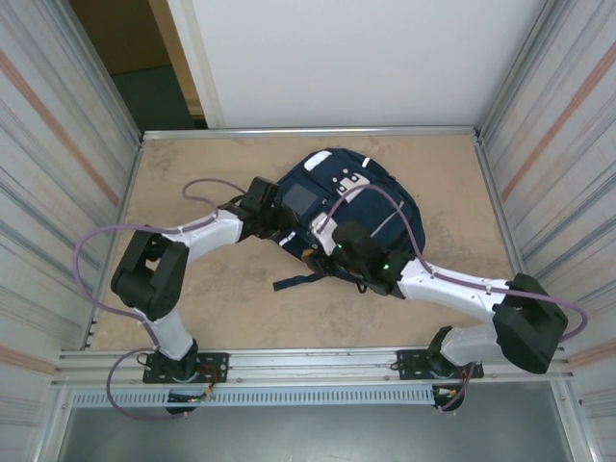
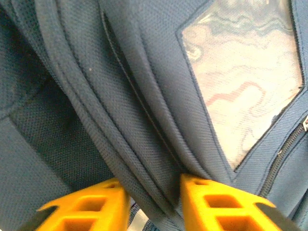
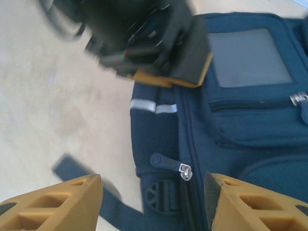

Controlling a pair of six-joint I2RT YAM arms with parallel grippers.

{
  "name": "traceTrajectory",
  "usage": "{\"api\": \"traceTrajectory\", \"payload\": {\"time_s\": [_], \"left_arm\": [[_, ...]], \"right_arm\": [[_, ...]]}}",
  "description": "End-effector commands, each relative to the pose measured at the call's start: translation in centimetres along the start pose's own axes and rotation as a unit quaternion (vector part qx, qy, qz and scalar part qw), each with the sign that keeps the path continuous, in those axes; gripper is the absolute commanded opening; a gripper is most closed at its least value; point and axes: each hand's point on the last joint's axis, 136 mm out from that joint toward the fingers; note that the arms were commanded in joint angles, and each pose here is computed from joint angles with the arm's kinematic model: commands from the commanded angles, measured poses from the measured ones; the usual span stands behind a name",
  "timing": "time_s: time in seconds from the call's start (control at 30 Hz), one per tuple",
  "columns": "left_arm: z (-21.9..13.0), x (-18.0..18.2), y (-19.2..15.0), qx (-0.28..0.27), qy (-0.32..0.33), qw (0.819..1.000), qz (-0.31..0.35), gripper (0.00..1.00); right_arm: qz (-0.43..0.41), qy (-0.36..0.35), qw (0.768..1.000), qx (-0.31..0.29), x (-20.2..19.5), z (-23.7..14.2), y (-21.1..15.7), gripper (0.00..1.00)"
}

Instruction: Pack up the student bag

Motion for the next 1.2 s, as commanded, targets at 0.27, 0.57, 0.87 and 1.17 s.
{"api": "traceTrajectory", "payload": {"time_s": [0.27,0.57,0.87,1.17], "left_arm": [[-2.1,-3.9,-0.4,0.009,-0.060,0.998,-0.005,0.00],[-5.4,-7.0,-2.3,0.057,-0.135,0.989,-0.020,0.00],[-6.4,-7.8,-3.7,0.092,-0.165,0.982,-0.023,0.00],[-7.2,-7.2,-3.1,0.078,-0.164,0.983,-0.014,0.00]], "right_arm": [[0.411,-0.118,0.890,0.161,-0.6,1.2,-2.9,0.58],[0.448,-0.220,0.836,0.227,-2.2,1.6,-4.6,0.46],[0.485,-0.224,0.809,0.244,-1.4,3.7,-5.6,0.48],[0.474,-0.298,0.797,0.227,-3.0,3.2,-6.0,0.38]]}}
Point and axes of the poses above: each hand's point on the last joint's axis, 136 mm out from that joint toward the fingers, its own z axis out along the fingers, its own x axis along the line the jaws close on, y = z × x, and after that the axes turned 12 degrees about -z, right-handed
